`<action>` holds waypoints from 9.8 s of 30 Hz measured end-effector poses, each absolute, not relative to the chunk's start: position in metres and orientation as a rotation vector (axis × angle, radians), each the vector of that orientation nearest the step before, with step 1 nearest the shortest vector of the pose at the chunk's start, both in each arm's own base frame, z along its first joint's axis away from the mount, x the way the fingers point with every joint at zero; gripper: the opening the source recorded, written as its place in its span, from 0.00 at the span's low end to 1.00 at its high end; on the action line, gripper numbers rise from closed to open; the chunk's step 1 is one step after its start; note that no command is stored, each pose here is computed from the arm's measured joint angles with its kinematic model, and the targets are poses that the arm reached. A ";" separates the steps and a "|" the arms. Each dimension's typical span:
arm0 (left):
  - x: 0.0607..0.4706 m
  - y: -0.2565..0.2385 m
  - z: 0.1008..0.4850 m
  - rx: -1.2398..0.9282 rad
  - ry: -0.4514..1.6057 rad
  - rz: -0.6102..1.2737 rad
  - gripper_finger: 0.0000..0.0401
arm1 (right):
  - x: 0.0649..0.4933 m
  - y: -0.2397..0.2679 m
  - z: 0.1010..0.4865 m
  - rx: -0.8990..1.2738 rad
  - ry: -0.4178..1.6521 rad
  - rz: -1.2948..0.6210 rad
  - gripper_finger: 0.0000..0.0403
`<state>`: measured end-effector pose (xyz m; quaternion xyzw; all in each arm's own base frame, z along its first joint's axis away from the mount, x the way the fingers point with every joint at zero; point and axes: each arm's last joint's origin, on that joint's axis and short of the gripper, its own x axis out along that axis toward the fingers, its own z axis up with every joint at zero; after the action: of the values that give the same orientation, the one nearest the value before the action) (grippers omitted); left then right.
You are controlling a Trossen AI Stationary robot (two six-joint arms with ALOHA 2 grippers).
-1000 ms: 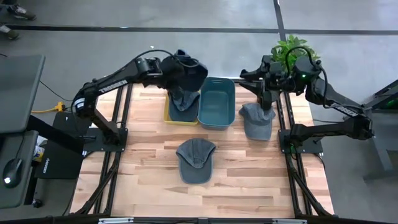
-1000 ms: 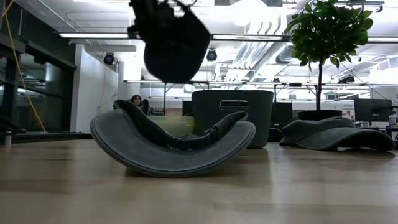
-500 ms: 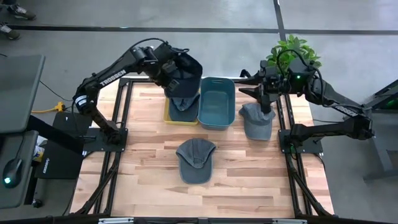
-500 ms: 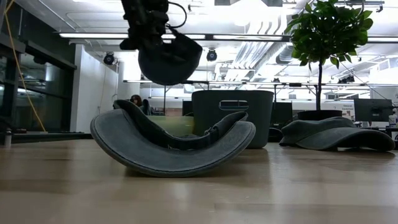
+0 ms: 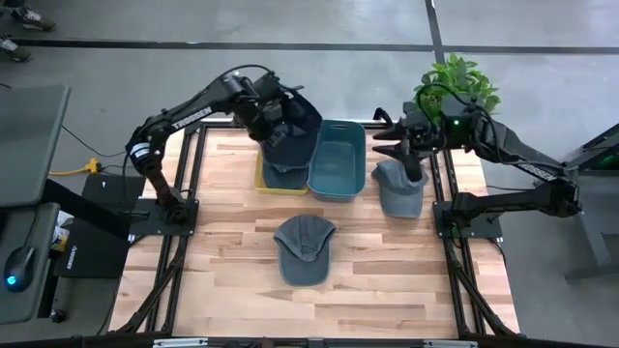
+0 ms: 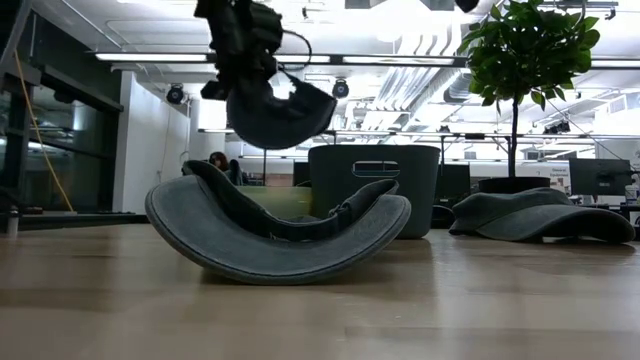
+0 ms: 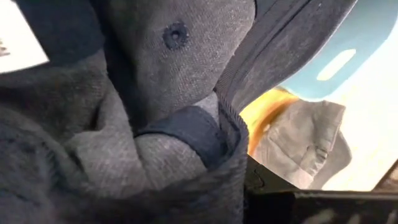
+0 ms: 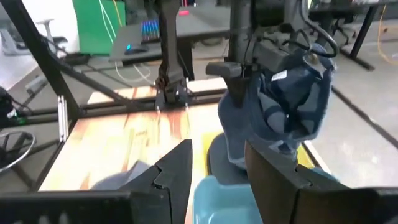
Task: Pick & Place hat
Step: Put the blue cap into the yellow bin
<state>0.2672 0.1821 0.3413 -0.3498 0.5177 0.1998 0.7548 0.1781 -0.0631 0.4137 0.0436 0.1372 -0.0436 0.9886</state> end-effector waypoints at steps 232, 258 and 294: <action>0.339 0.212 0.163 -0.800 1.410 0.586 0.00 | 0.128 -0.054 0.398 0.022 0.554 -0.417 0.35; 0.352 0.223 0.229 -0.706 1.343 0.664 0.00 | 0.135 -0.057 0.394 0.027 0.587 -0.413 0.35; 0.344 0.220 0.299 -0.613 1.336 0.666 0.00 | 0.135 -0.056 0.394 0.023 0.591 -0.400 0.35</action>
<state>0.3437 0.2202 0.2987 -0.2744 0.5977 0.2982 0.6918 0.1351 -0.0564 0.3937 0.0111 0.2894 -0.1959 0.9369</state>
